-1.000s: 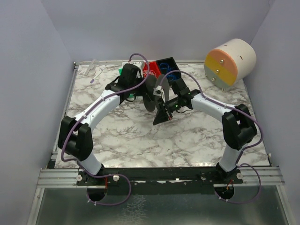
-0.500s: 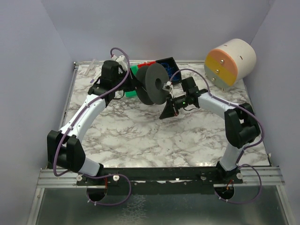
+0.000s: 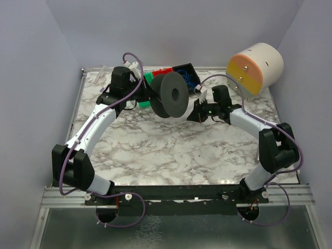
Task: Wrap the cables
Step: Wrap the cable around the cable reel.
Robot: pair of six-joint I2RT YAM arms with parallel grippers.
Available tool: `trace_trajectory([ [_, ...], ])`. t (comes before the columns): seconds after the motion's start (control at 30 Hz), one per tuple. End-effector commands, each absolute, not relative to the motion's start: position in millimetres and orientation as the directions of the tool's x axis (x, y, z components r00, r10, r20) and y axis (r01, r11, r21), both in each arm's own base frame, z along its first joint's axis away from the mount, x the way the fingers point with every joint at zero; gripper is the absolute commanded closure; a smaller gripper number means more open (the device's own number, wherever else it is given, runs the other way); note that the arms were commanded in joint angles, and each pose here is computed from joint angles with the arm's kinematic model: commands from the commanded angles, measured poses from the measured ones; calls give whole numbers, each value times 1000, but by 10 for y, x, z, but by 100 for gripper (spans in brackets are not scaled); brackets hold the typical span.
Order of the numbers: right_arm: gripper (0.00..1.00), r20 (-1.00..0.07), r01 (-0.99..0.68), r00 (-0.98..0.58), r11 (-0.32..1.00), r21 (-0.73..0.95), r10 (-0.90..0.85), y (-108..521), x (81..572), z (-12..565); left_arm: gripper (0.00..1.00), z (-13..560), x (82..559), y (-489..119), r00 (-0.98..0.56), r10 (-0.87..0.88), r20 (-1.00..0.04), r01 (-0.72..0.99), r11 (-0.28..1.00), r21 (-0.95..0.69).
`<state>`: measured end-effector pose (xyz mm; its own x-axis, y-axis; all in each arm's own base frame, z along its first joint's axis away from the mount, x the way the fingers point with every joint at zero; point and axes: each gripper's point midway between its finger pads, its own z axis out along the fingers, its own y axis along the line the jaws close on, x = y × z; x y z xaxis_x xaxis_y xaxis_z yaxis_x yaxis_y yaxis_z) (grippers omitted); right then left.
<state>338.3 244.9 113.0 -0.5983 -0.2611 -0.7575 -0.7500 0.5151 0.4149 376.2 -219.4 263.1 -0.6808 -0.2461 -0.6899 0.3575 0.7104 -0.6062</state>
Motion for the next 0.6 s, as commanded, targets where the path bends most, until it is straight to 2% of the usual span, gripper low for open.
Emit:
trace_trajectory([
  [0.0,100,-804,-610,-564,751,253,-187,2034,3844,1173,100,3129,3694,-2232,-605,-245,-757,475,652,-591],
  [0.33,99,-837,-442,-536,880,171,-107,1637,4165,1335,100,2884,3521,-2311,-655,-119,-746,521,645,-559],
  [0.57,99,-881,-411,-466,902,135,-81,1528,4360,1578,100,2756,3251,-2502,-647,9,-762,601,621,-503],
])
